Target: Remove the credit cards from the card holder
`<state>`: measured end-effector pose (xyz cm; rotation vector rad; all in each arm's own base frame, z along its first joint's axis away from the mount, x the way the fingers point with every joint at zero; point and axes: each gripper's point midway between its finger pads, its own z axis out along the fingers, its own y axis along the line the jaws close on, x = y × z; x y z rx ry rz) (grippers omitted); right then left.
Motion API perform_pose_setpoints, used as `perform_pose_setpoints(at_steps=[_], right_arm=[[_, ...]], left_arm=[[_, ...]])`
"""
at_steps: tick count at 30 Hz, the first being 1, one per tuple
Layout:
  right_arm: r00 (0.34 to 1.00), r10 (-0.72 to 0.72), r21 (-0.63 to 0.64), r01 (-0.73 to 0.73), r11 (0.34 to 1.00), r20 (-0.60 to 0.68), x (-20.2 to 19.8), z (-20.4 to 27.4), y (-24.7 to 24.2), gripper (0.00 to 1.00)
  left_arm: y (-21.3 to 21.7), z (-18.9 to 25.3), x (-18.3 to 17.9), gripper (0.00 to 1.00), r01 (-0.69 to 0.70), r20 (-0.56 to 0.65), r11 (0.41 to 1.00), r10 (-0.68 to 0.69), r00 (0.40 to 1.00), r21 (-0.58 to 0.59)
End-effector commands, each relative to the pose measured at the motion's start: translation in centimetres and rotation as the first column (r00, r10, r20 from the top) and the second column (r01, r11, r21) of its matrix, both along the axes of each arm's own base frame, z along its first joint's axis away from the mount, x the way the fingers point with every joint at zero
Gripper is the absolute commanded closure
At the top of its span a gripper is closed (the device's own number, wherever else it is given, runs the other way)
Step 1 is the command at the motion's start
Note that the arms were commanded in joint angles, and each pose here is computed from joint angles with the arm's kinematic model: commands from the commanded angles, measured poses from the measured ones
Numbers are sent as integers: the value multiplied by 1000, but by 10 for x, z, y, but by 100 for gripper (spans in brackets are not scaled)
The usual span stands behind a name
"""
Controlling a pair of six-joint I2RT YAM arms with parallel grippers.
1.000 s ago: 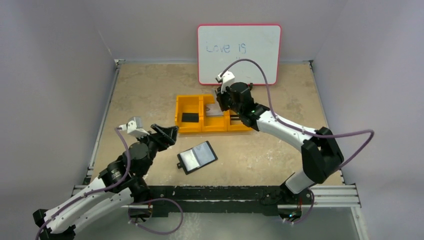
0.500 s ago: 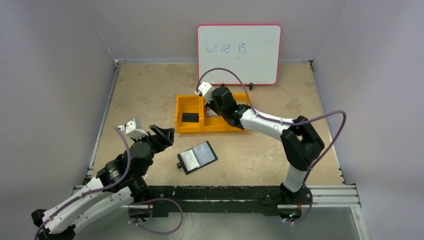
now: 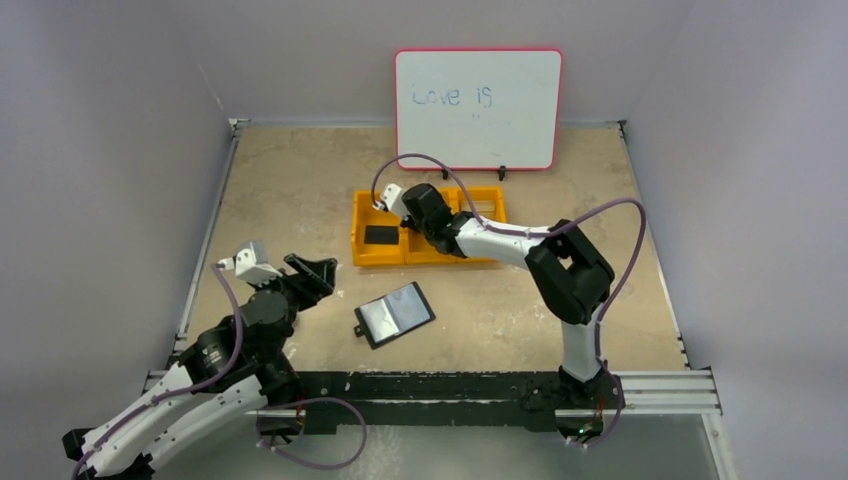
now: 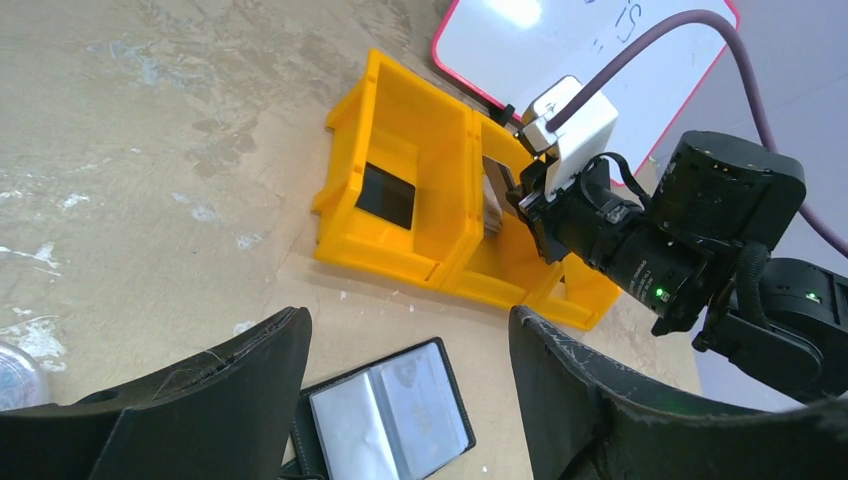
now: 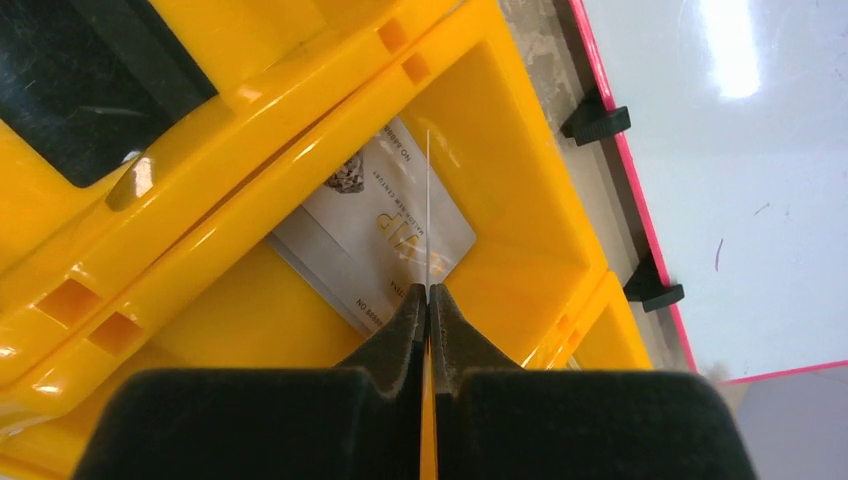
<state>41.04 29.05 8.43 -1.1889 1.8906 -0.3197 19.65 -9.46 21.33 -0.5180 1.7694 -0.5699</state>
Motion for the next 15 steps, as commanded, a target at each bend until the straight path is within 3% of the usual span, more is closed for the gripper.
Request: perform_pose_setpoints(at_steps=[1, 15], right_arm=[[997, 30, -24, -28, 999, 64, 12, 25, 9, 100], [992, 86, -119, -74, 990, 95, 25, 21, 20, 100]], left_arm=[[12, 19, -4, 28, -33, 34, 999, 34, 999, -41], [41, 30, -14, 27, -90, 62, 995, 93, 994, -53]])
